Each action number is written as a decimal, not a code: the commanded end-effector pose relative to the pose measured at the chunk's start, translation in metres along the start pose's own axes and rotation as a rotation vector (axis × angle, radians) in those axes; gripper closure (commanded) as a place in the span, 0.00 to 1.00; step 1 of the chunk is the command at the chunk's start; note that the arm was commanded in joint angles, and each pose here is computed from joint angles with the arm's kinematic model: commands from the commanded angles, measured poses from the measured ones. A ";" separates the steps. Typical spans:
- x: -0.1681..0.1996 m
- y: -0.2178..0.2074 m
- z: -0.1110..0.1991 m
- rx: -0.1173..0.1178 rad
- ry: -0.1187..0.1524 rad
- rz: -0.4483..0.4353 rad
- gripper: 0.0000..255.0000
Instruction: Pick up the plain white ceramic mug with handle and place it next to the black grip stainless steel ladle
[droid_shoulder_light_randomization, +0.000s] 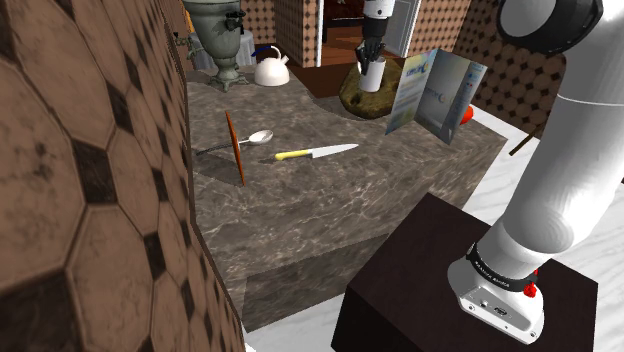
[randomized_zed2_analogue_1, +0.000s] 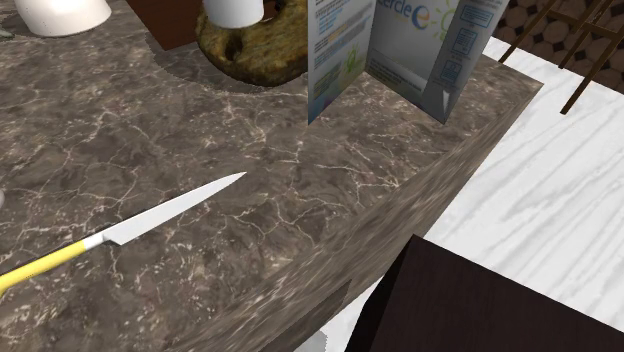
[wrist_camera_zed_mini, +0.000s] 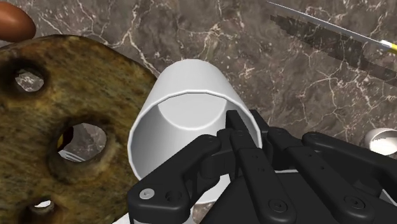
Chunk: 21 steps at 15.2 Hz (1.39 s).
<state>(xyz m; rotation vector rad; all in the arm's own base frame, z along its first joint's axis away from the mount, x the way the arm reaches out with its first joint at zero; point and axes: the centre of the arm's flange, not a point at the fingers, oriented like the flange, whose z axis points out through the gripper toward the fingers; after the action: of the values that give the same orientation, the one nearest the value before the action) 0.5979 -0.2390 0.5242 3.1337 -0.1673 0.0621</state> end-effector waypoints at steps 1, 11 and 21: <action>0.008 -0.019 -0.001 0.000 0.000 0.000 1.00; 0.053 -0.143 0.000 0.000 0.000 0.000 1.00; 0.099 -0.267 0.001 0.000 0.000 0.000 1.00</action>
<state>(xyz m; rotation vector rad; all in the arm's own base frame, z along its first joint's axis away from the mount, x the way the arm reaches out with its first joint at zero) 0.7175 0.0015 0.5266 3.1340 -0.1664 0.0609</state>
